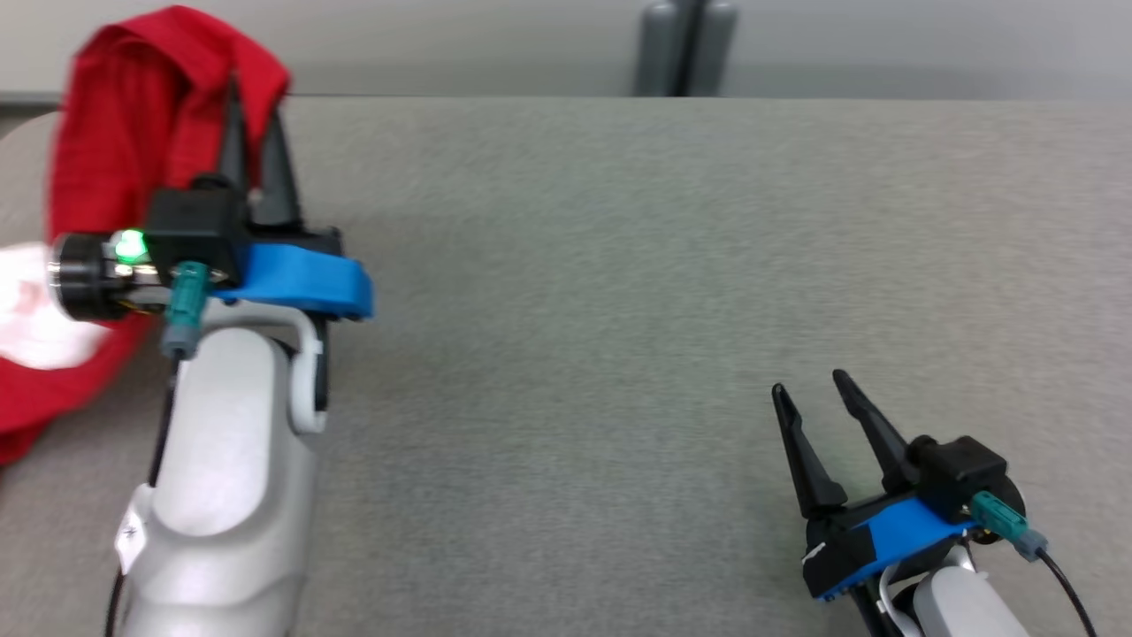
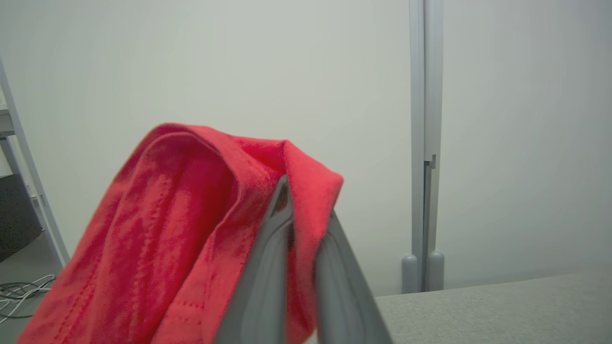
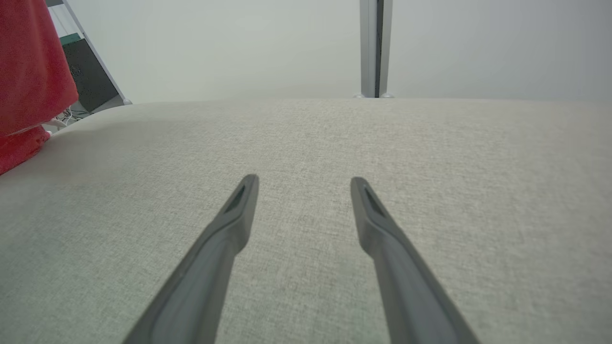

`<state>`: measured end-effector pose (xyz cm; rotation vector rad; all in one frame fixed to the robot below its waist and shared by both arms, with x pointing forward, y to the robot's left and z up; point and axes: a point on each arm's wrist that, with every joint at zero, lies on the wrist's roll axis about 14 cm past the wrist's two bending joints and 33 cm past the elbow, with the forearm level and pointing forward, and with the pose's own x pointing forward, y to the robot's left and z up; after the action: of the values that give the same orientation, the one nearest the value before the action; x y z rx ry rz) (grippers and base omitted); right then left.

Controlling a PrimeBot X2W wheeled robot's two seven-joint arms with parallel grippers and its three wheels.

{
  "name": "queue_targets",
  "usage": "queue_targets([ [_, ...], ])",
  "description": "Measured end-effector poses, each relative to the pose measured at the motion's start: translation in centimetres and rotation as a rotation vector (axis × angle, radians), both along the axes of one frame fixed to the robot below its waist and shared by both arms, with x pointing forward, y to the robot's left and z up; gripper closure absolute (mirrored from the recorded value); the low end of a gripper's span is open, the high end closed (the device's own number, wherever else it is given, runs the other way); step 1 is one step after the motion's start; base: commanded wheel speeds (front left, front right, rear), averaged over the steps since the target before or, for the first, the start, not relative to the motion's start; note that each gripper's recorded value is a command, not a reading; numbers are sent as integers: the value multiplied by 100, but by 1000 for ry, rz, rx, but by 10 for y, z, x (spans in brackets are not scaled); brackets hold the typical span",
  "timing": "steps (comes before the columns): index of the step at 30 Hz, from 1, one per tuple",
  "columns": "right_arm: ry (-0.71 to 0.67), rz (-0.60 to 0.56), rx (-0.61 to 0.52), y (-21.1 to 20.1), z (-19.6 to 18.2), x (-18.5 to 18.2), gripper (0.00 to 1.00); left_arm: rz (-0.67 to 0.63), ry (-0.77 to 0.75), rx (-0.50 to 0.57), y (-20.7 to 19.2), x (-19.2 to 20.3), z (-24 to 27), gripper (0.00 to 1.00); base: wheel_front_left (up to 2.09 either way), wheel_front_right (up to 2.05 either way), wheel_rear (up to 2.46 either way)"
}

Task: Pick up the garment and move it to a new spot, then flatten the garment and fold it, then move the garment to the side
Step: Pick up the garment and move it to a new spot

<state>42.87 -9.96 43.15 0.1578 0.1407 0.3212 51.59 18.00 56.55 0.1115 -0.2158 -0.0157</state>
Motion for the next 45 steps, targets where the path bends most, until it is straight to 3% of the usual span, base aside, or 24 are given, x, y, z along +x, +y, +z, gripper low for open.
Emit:
queue_targets([
  [9,-11,-166,-14,-53,14,-34,0,-394,46,-106,-148,-11,-9,100,0,0,0],
  [16,-37,-279,-27,-89,27,-57,0,-701,114,-144,-259,-61,-19,100,0,0,0],
  [21,-55,-326,-31,-103,34,-70,0,-834,149,-164,-304,-99,-21,100,0,0,0],
  [22,-58,-330,-31,-104,35,-71,0,-847,163,-172,-308,-104,-23,83,0,0,0],
  [23,-61,-333,-31,-105,36,-73,0,-849,178,-171,-310,-108,-27,0,0,0,0],
  [27,-70,-336,-24,-105,39,-76,0,-809,252,-146,-301,-117,-52,0,0,0,0],
  [31,-93,-315,-15,-98,45,-74,0,-688,304,-132,-269,-115,-74,0,0,0,0],
  [39,-133,-244,6,-74,57,-71,0,-346,313,-137,-159,-112,-93,0,0,0,0],
  [45,-145,-186,13,-53,60,-70,0,-138,331,-162,-87,-134,-109,0,0,0,0],
])
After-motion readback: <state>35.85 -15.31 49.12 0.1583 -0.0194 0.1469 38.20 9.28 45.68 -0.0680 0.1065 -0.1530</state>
